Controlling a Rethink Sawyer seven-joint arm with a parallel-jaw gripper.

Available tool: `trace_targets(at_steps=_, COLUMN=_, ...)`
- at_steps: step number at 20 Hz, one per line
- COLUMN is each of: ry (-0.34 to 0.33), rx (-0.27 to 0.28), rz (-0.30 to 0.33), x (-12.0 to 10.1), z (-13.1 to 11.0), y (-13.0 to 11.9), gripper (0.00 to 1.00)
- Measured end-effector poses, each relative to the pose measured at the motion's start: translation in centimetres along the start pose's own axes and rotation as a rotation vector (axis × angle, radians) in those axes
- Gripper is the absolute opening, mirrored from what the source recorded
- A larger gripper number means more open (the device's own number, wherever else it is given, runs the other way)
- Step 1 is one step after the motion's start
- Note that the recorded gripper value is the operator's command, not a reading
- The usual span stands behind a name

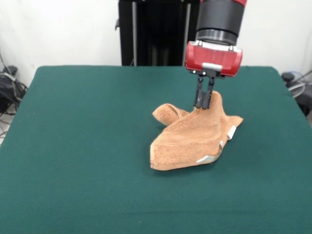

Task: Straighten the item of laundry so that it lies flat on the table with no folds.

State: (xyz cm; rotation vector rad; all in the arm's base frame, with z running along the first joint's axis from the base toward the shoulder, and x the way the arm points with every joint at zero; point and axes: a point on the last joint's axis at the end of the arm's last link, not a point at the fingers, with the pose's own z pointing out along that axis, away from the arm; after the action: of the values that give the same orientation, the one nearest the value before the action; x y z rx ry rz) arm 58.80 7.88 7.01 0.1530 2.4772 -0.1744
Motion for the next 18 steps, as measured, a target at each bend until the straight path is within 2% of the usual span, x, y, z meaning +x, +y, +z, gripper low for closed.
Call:
trace_targets(at_steps=9, ry=0.084, rx=0.010, rz=0.033, x=0.8, z=0.2, y=-0.8, gripper=0.00)
trace_targets(at_steps=16, ry=0.088, rx=0.016, rz=0.044, x=0.6, z=0.4, y=-1.5, gripper=0.00)
trace_targets(at_steps=17, ry=0.088, rx=0.016, rz=0.045, x=0.6, z=0.4, y=-1.6, gripper=1.00)
trace_targets(at_steps=18, ry=0.088, rx=0.016, rz=0.045, x=0.6, z=0.4, y=-1.6, gripper=1.00)
